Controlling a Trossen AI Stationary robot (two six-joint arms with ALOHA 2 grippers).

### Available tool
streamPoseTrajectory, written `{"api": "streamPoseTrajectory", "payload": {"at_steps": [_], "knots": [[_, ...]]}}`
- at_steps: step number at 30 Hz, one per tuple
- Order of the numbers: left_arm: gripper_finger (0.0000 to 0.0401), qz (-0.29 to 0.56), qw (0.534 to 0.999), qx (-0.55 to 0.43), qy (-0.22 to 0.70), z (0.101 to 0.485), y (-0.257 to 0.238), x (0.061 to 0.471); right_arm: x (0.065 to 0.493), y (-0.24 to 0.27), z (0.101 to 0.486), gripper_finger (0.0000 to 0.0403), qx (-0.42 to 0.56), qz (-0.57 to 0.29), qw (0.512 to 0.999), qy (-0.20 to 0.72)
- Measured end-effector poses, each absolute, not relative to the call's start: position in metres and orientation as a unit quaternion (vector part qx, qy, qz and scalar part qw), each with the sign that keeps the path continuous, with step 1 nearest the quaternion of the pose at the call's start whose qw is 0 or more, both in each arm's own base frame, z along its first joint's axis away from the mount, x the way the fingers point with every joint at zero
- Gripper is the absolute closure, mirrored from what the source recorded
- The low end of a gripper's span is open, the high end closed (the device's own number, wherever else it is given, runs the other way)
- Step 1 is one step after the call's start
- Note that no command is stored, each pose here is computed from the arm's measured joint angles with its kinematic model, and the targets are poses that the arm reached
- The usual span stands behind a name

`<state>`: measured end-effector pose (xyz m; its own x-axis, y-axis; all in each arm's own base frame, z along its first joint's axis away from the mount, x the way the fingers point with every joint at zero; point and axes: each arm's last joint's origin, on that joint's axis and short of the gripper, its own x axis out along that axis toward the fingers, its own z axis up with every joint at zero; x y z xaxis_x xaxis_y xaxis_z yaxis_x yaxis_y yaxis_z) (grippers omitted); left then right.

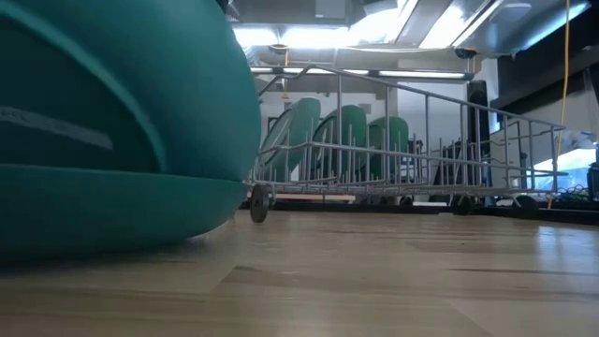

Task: Sort dishes
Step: Put the light green plate in the dish rack

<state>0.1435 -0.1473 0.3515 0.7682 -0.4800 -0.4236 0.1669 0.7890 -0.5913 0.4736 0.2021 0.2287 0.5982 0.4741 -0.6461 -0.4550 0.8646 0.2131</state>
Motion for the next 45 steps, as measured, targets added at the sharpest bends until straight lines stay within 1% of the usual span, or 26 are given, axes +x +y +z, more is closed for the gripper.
{"api": "streamPoseTrajectory", "payload": {"at_steps": [4,12,19,22,27,33,35,39,42,45], "knots": [[0.0381,-0.176,0.918,-0.266,0.236,0.367,-0.131,0.127,0.475,0.202,0.253,0.0393,0.001,0.259,0.900,0.350],[0.0399,-0.192,0.931,-0.252,0.182,0.382,-0.112,0.107,0.467,0.195,0.306,0.0393,-0.058,0.223,0.908,0.349],[0.0398,-0.194,0.936,-0.241,0.169,0.385,-0.109,0.105,0.453,0.184,0.348,0.0393,-0.071,0.201,0.925,0.314],[0.0400,-0.193,0.933,-0.251,0.171,0.385,-0.109,0.105,0.445,0.177,0.359,0.0393,-0.079,0.176,0.927,0.321],[0.0399,-0.195,0.937,-0.235,0.169,0.385,-0.109,0.104,0.426,0.160,0.380,0.0393,-0.089,0.142,0.926,0.338],[0.0398,-0.190,0.941,-0.223,0.171,0.383,-0.109,0.105,0.385,0.140,0.425,0.0393,-0.084,0.118,0.933,0.328],[0.0399,-0.184,0.942,-0.223,0.169,0.383,-0.108,0.105,0.369,0.130,0.441,0.0393,-0.090,0.093,0.937,0.324],[0.0400,-0.159,0.950,-0.217,0.158,0.383,-0.107,0.106,0.327,0.100,0.478,0.0393,-0.097,0.017,0.949,0.299],[0.0398,-0.133,0.959,-0.202,0.146,0.383,-0.106,0.107,0.296,0.072,0.504,0.0393,-0.060,-0.051,0.961,0.266],[0.0398,-0.110,0.968,-0.180,0.138,0.382,-0.107,0.109,0.266,0.041,0.523,0.0393,0.010,-0.106,0.964,0.245]]}}
